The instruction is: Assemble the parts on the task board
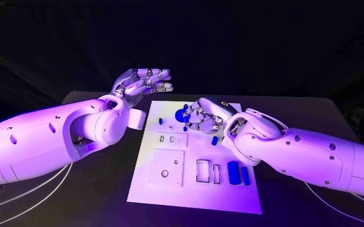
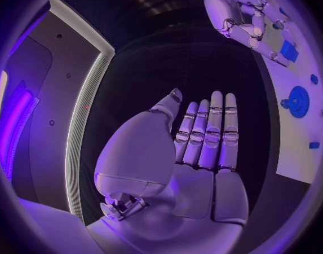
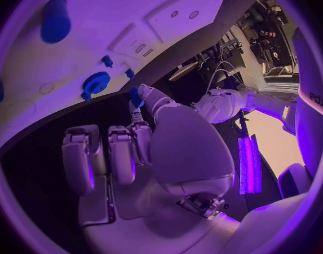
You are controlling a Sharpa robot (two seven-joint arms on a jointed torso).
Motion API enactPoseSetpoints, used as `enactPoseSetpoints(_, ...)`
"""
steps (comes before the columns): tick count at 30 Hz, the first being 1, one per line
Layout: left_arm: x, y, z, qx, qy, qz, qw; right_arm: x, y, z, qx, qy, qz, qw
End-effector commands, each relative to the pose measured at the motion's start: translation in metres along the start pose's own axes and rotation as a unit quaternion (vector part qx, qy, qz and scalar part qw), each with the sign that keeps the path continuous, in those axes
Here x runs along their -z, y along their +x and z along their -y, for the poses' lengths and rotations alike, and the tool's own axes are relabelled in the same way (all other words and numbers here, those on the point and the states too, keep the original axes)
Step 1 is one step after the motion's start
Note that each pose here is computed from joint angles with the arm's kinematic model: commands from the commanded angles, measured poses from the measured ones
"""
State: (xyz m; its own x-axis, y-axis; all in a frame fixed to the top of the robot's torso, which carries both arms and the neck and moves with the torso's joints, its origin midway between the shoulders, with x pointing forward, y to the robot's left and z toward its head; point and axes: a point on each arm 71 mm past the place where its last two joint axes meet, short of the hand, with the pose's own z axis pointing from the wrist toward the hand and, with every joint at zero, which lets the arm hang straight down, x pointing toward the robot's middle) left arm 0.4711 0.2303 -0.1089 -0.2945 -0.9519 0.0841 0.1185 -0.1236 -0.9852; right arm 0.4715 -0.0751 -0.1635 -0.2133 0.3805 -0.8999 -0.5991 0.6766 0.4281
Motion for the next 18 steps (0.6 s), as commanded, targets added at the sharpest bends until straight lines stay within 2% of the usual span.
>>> enactPoseSetpoints(1,-0.001,0.0021,-0.0001,0.006,0.003,-0.01,1.0,-0.005,0.014,-0.006,0.039,0.006,-0.02,0.999)
enactPoseSetpoints(8,-0.0015,0.0033,-0.0003,0.007,0.002,-0.011,1.0,-0.013,0.039,-0.014,0.047,0.009,-0.055,0.997)
enactPoseSetpoints(18,-0.0016,0.005,-0.0004,0.008,0.002,-0.013,1.0,-0.014,0.057,-0.015,0.05,0.011,-0.073,0.996)
